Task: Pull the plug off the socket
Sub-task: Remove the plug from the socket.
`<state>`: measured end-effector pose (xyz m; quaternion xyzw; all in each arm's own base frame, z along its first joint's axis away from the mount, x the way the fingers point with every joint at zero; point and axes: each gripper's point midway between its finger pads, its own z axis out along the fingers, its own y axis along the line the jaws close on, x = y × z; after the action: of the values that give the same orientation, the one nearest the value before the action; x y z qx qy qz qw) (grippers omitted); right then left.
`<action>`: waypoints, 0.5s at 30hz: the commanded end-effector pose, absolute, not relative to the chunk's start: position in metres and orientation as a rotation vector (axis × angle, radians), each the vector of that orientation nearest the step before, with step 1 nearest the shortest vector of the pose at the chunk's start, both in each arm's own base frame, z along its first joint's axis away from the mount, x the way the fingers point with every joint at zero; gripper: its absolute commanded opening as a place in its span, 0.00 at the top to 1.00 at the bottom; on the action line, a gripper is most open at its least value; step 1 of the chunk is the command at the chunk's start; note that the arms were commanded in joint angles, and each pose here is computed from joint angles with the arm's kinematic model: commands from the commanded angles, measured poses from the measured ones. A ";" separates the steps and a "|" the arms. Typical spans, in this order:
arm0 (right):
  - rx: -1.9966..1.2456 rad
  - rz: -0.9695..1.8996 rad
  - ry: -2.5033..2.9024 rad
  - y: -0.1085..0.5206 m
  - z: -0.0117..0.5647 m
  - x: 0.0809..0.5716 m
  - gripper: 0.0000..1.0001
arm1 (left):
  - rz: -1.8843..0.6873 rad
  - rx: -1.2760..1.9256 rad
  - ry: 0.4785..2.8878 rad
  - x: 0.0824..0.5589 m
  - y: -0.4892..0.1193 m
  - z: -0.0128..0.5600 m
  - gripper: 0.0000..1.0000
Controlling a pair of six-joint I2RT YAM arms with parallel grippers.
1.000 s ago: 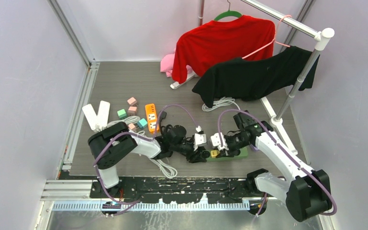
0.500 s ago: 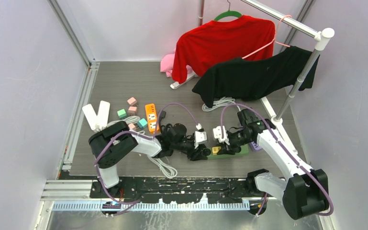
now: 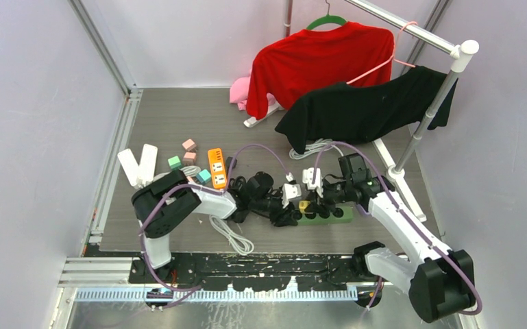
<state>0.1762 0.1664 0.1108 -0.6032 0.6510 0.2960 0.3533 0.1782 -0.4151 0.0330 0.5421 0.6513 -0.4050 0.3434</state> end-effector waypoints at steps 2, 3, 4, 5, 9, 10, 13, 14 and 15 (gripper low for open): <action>-1.440 0.754 1.744 0.170 0.131 0.198 0.99 | -0.913 1.406 1.916 0.185 -0.381 -0.015 1.00; -1.439 0.799 1.733 0.171 0.137 0.192 0.99 | -0.918 1.391 1.910 0.186 -0.380 -0.012 1.00; -1.431 0.861 1.730 0.174 0.142 0.185 0.99 | -0.918 1.372 1.900 0.188 -0.380 -0.006 1.00; -1.422 0.914 1.735 0.175 0.148 0.179 0.99 | -0.915 1.353 1.891 0.189 -0.380 0.001 0.97; -1.283 1.122 1.819 0.180 0.165 0.171 0.99 | -0.878 1.221 1.789 0.202 -0.381 0.061 0.50; -1.240 1.169 1.845 0.182 0.168 0.171 0.99 | -0.858 1.183 1.758 0.205 -0.379 0.079 0.39; -1.085 1.295 1.934 0.187 0.174 0.176 0.99 | -0.838 1.082 1.712 0.209 -0.370 0.126 0.22; -1.029 1.325 1.958 0.188 0.177 0.179 0.99 | -0.839 1.045 1.713 0.209 -0.365 0.140 0.21; -0.974 1.352 1.975 0.189 0.179 0.182 0.99 | -0.840 1.010 1.727 0.208 -0.360 0.149 0.20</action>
<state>0.1810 0.1768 0.1504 -0.4556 0.7222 0.4249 0.3006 0.1898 -0.3715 0.0800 0.4806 0.7009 -0.3488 0.3950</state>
